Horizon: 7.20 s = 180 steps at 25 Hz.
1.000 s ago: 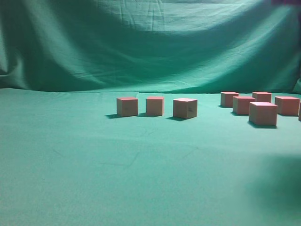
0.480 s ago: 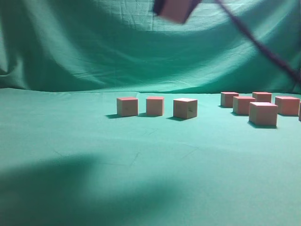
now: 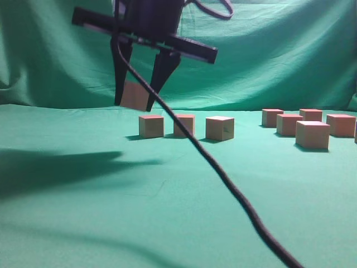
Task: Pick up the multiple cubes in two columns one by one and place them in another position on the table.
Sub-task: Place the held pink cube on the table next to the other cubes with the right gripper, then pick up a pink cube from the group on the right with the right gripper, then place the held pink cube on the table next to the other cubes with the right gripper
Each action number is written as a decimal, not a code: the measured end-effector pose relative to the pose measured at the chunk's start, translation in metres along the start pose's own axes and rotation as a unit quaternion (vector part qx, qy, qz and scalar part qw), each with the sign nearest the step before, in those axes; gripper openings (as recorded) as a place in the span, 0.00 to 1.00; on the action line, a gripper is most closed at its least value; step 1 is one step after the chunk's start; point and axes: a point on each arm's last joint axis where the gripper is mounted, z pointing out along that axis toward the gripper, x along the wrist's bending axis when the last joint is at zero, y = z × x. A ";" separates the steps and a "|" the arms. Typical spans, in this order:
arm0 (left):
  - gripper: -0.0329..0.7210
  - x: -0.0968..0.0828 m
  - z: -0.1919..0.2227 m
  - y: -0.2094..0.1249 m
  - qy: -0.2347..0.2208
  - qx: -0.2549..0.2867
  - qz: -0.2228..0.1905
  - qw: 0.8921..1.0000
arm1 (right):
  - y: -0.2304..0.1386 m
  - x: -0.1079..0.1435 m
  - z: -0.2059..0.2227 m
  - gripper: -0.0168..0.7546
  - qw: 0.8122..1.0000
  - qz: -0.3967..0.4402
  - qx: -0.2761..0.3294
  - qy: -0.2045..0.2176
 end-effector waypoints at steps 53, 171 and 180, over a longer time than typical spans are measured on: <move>0.04 0.000 0.000 0.000 0.000 0.000 0.000 1.000 | 0.020 -0.001 0.053 0.49 0.999 -0.005 -0.015 -0.035; 0.04 0.000 0.000 0.000 0.000 0.000 0.000 1.000 | -0.011 0.005 0.027 0.36 0.955 -0.287 0.050 -0.058; 0.04 0.000 0.000 0.000 0.000 0.000 0.000 1.000 | -0.011 0.027 0.008 0.36 0.953 -0.298 0.041 -0.039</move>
